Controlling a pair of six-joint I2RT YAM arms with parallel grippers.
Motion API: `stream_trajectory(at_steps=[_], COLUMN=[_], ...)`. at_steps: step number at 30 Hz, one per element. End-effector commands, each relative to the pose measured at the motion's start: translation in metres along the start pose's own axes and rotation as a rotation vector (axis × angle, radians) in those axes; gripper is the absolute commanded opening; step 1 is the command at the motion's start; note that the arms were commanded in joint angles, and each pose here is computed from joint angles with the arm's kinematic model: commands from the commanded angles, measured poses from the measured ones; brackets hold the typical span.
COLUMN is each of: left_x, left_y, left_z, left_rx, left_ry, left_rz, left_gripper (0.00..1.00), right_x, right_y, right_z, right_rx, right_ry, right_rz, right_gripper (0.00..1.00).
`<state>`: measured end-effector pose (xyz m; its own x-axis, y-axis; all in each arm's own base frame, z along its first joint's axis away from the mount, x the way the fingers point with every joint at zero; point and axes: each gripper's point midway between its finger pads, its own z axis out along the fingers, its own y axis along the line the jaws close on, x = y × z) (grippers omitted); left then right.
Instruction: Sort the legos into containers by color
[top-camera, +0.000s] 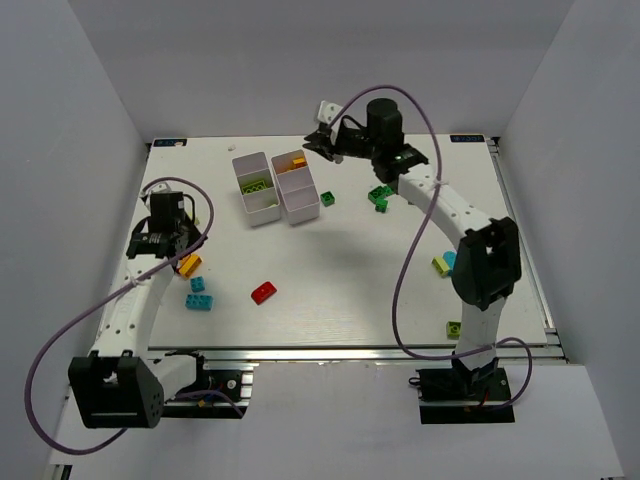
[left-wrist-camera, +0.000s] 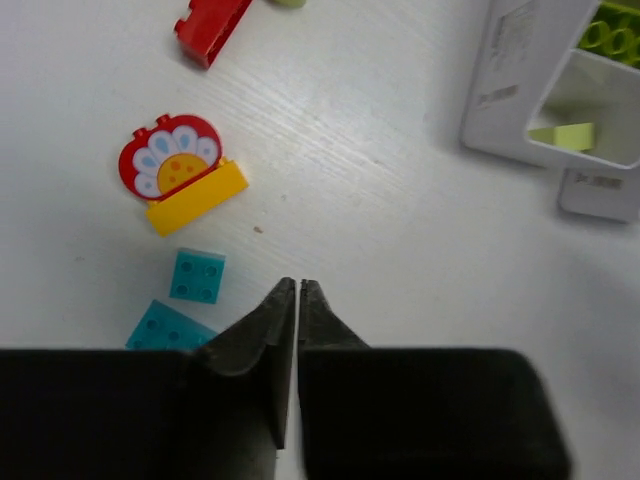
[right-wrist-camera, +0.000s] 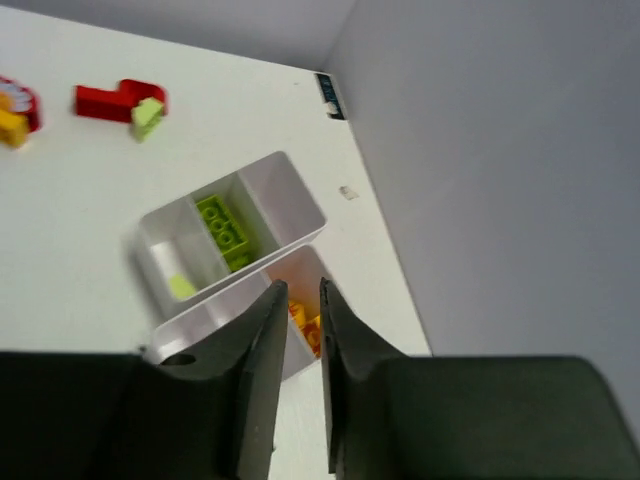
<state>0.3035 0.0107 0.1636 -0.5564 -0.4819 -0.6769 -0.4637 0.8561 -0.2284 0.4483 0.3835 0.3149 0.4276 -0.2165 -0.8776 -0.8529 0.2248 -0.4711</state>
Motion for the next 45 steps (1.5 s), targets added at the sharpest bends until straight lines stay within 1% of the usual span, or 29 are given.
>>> stream_trajectory(at_steps=[1,2,3,4,5,6,7,8,9,10,12,17,19,20,23,25,33,40,43,44,45], left_x=[0.006,0.012,0.023,0.027,0.037,0.038,0.043,0.043,0.045,0.046,0.046,0.051,0.051,0.046,0.045,0.049,0.051,0.049,0.051,0.050,0.049], left_y=[0.015,0.017,0.024,0.027,0.033,0.035,0.039,0.044,0.047,0.050,0.055,0.070,0.073,0.071,0.069,0.069,0.076,0.083,0.083,0.082,0.080], left_z=[0.007,0.009,0.014,0.015,0.018,0.018,0.021,0.022,0.023,0.026,0.030,0.051,0.059,0.066,0.081,0.089,0.111,0.120,0.120,0.119,0.118], left_rx=[-0.032,-0.037,-0.063,-0.072,-0.096,-0.104,-0.127,-0.148,-0.171,-0.187,-0.231,-0.347,-0.360,-0.344,-0.332,-0.340,-0.366,-0.399,-0.397,-0.386,-0.376], left_ry=[0.097,0.128,0.182,0.205,0.246,0.251,0.271,0.275,0.277,0.281,0.269,0.266,0.258,0.230,0.222,0.242,0.235,0.228,0.238,0.233,0.232], left_rz=[-0.040,-0.037,-0.030,-0.028,-0.019,-0.021,-0.027,-0.042,-0.071,-0.095,-0.160,-0.271,-0.286,-0.307,-0.333,-0.332,-0.327,-0.319,-0.313,-0.311,-0.311], left_gripper=[0.22,0.33,0.45,0.65,0.77,0.77,0.83,0.83,0.85,0.85,0.89,0.91,0.92,0.92,0.92,0.92,0.92,0.91,0.82,0.72,0.68], right_x=[0.024,0.031,0.035,0.037,0.041,0.043,0.045,0.044,0.050,0.052,0.055,0.056,0.059,0.059,0.060,0.059,0.061,0.063,0.062,0.061,0.062], right_y=[0.067,0.079,0.085,0.090,0.096,0.099,0.101,0.101,0.108,0.108,0.112,0.108,0.106,0.105,0.102,0.099,0.098,0.099,0.098,0.097,0.097], right_z=[-0.027,-0.040,-0.046,-0.052,-0.063,-0.067,-0.072,-0.077,-0.081,-0.085,-0.089,-0.098,-0.102,-0.103,-0.107,-0.109,-0.114,-0.114,-0.113,-0.113,-0.113], right_rx=[-0.249,-0.266,-0.267,-0.267,-0.256,-0.250,-0.243,-0.234,-0.239,-0.234,-0.225,-0.205,-0.198,-0.196,-0.187,-0.179,-0.171,-0.175,-0.175,-0.175,-0.175], right_ry=[0.063,0.090,0.101,0.109,0.117,0.120,0.125,0.125,0.137,0.141,0.143,0.138,0.139,0.138,0.131,0.128,0.132,0.140,0.140,0.139,0.140], right_rz=[0.210,0.240,0.247,0.251,0.250,0.252,0.258,0.263,0.299,0.309,0.323,0.337,0.345,0.348,0.357,0.362,0.371,0.382,0.382,0.381,0.384], right_gripper=[0.27,0.34,0.43,0.55,0.59,0.61,0.62,0.63,0.63,0.65,0.66,0.69,0.71,0.71,0.73,0.74,0.76,0.77,0.77,0.77,0.77])
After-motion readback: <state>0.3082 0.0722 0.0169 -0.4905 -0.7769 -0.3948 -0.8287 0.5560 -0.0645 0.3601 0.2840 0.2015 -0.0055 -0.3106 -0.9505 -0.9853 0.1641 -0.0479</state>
